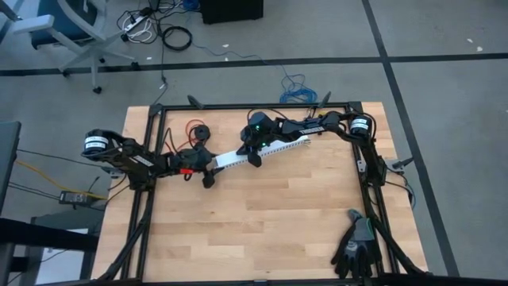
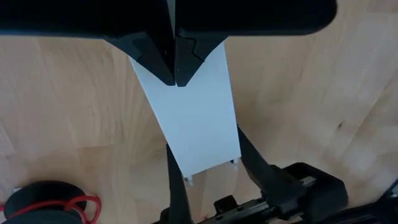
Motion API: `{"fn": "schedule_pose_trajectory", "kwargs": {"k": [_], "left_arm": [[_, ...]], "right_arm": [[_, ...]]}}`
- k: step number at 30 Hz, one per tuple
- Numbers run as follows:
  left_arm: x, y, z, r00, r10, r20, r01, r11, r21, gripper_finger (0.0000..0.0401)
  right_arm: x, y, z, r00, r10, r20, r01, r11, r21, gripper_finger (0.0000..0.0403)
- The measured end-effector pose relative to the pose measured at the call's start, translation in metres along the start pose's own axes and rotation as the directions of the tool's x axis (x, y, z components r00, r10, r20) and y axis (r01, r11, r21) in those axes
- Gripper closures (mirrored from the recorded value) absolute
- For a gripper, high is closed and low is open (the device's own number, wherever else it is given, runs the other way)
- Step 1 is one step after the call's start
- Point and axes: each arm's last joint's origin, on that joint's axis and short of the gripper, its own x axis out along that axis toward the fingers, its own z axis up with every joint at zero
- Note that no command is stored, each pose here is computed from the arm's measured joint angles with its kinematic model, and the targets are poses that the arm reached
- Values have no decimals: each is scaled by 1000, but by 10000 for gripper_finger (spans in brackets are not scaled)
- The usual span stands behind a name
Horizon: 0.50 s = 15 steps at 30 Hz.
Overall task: Ziptie cables
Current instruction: Close the white cable duct
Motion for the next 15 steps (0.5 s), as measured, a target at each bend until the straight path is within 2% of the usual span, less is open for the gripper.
{"fn": "schedule_pose_trajectory", "kwargs": {"k": [7,15], "left_arm": [[0,0,1,1000,0,12,1,999,-54,115],[-11,0,-17,999,-8,-31,4,990,-143,117]], "right_arm": [[-2,-3,0,1000,-1,2,1,1000,16,403],[-4,-7,-1,1000,-3,2,3,1000,24,403]]}}
